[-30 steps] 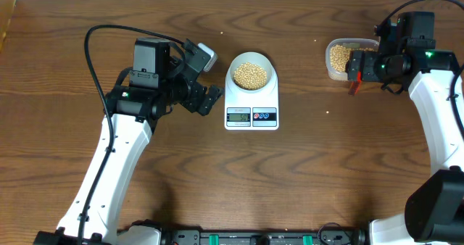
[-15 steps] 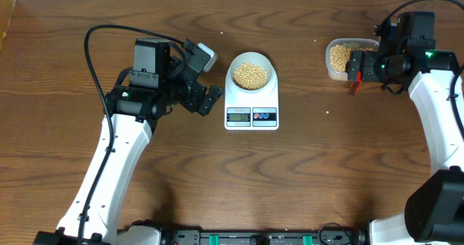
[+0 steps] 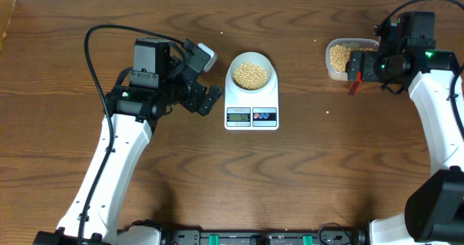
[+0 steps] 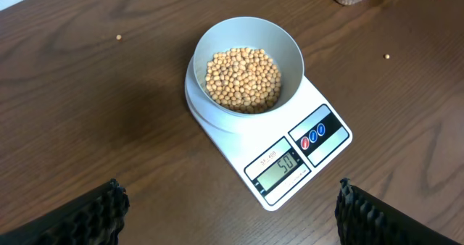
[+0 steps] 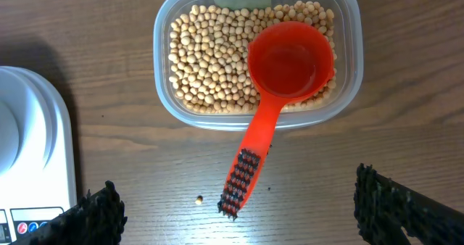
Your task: Scoop item into bowl and weigh 50g on scale
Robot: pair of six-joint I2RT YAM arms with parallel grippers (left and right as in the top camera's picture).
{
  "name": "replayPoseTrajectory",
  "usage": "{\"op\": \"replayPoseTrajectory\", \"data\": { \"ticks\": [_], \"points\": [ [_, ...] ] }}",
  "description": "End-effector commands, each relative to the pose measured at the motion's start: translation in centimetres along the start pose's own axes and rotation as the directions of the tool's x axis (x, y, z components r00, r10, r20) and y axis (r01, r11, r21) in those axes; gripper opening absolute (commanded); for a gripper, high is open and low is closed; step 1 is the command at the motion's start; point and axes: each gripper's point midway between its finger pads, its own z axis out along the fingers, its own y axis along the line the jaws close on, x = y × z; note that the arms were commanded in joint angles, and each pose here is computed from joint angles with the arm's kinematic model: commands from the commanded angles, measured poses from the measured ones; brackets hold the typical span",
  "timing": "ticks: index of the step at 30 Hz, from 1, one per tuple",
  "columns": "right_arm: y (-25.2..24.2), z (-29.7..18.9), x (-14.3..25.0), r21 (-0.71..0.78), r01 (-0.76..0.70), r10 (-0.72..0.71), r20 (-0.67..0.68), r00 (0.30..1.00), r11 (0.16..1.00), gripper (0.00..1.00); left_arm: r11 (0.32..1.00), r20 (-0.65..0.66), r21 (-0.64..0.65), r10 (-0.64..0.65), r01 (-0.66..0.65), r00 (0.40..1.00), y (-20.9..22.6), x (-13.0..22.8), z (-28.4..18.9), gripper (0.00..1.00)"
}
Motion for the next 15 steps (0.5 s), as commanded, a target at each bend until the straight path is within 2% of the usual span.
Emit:
{"op": "replayPoseTrajectory", "data": {
  "ticks": [1,15],
  "points": [
    [0.37,-0.85,-0.62,-0.01,0.017,-0.017,0.026,1.0,1.0,0.99,1.0,0.002,0.012,0.015,-0.015,1.0,-0.17,0.08,0.0,0.94],
    [0.37,-0.85,-0.62,-0.01,0.017,-0.017,0.026,1.0,1.0,0.99,1.0,-0.003,0.013,0.012,-0.012,1.0,-0.19,0.22,0.0,0.94]
  ]
}}
